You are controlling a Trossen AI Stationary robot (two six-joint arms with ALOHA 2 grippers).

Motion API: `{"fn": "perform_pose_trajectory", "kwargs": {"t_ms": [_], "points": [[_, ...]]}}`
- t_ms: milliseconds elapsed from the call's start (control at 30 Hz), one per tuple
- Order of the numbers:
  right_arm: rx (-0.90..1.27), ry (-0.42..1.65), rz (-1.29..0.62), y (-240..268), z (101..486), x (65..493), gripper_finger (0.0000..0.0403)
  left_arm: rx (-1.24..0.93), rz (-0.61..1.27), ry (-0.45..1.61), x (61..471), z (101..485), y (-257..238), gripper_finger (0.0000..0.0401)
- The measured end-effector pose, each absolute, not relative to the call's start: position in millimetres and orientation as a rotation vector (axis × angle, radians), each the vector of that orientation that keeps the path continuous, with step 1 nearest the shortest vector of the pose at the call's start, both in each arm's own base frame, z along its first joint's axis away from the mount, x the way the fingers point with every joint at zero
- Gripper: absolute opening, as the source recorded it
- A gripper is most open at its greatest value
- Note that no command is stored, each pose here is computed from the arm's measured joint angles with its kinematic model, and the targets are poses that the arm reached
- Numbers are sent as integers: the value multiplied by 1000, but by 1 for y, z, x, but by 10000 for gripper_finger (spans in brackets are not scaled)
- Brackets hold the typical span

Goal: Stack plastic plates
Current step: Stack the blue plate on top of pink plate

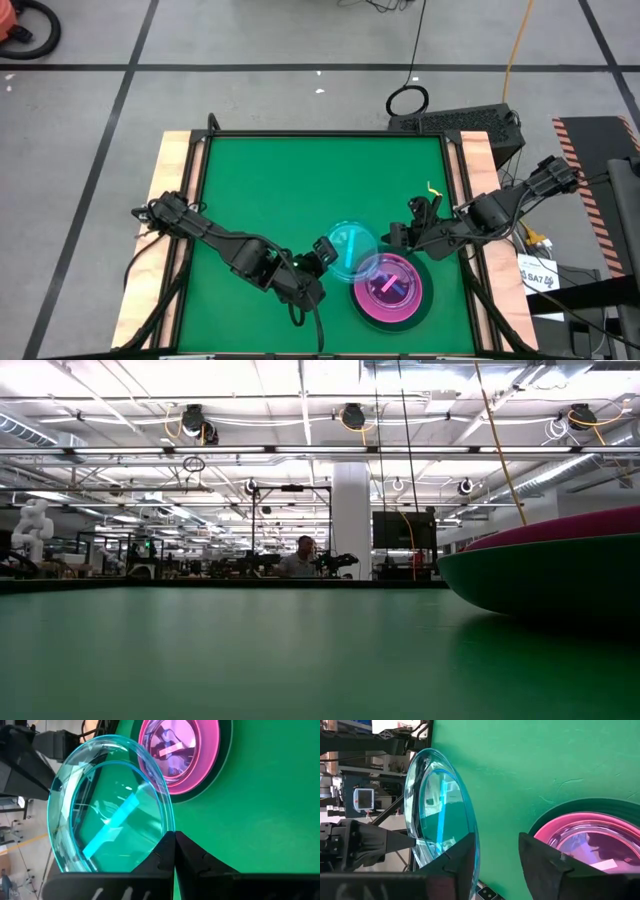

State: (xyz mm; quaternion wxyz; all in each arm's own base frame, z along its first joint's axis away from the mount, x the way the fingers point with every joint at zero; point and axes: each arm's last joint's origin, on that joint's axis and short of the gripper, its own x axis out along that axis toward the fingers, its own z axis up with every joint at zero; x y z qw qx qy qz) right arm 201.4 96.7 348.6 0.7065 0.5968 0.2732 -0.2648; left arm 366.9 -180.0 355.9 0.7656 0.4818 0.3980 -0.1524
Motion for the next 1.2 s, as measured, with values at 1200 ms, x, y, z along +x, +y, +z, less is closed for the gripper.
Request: {"fn": "perform_pose_trajectory", "kwargs": {"t_ms": [1200], "points": [[1321, 661, -476, 102, 351, 206, 157, 1042, -357, 864, 356, 355, -198, 3]]}}
